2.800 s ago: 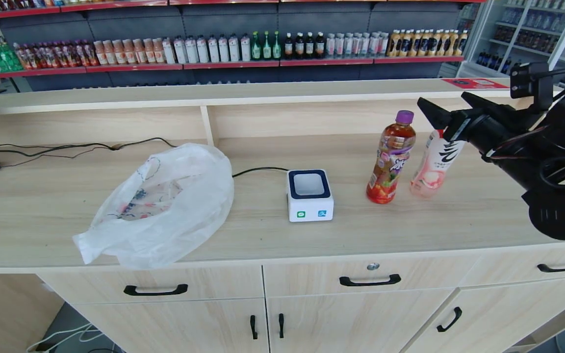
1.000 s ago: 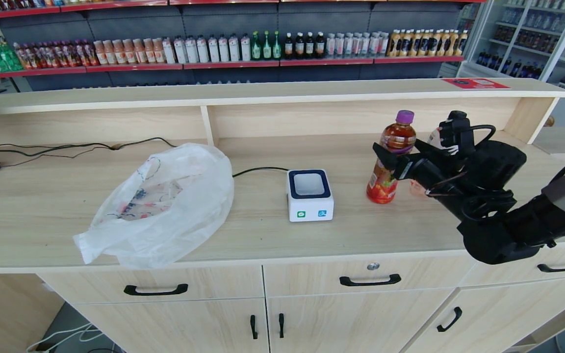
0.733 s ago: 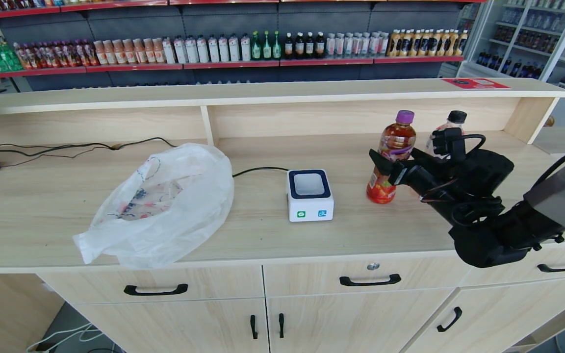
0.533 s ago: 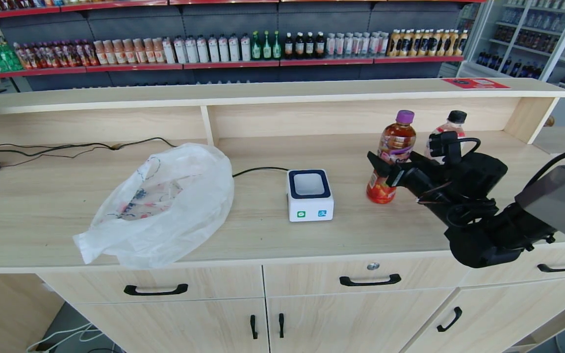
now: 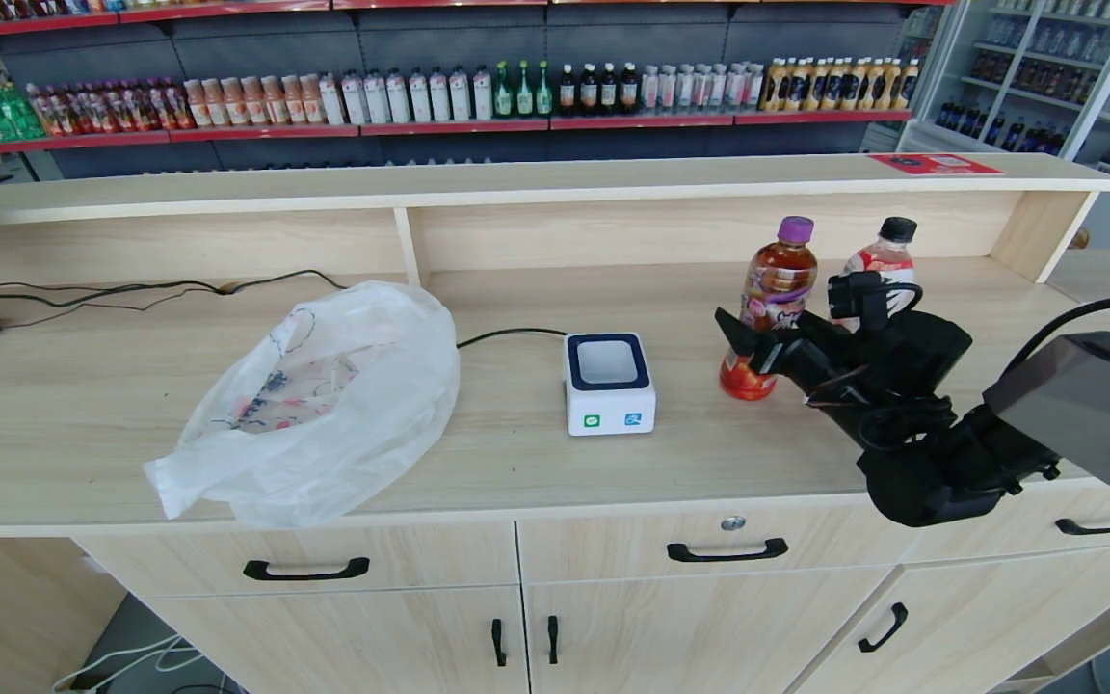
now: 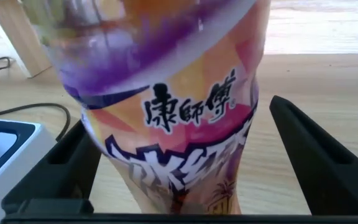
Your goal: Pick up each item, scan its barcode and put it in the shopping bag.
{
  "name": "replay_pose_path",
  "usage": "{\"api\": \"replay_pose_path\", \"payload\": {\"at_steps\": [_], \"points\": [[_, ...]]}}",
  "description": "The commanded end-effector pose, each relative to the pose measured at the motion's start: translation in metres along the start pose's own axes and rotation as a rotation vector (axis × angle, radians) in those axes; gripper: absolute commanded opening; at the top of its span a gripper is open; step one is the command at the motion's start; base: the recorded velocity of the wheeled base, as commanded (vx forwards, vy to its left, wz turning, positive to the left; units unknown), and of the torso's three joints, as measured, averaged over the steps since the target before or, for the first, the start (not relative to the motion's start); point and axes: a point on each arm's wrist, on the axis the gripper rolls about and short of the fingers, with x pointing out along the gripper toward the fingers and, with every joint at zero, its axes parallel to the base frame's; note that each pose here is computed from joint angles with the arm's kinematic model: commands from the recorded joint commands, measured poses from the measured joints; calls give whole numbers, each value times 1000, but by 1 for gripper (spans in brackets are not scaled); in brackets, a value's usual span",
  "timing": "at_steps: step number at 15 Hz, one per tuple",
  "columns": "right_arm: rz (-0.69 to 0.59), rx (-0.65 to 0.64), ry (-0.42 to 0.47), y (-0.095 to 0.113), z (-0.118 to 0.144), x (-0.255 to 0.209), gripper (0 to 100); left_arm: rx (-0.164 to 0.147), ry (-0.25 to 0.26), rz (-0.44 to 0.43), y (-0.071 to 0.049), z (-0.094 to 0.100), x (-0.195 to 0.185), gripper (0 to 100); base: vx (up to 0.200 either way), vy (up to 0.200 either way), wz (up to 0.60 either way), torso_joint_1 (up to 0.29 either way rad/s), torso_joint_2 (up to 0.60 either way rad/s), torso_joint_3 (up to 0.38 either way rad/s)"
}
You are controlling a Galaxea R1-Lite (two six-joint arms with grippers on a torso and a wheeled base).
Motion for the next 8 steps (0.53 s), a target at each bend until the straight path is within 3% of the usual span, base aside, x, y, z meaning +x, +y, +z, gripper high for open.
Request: {"api": "replay_pose_path", "payload": {"at_steps": [1,2,3,8], "points": [[-2,1,6,-1,-3,0,100,-1,0,0,0,0,0,100,0,0,0,0,0,0],[-5,-4,-1,-2,-3,2,100,-1,0,1,0,0,0,100,0,0,0,0,0,0],[-6,-8,-14,-3,-1,4,0,-1,0,1,0,0,0,100,0,0,0,0,0,0],[-2,-10,-37,-4,3,7,0,-2,-2,0,0,0,0,100,0,0,0,0,0,0]]}}
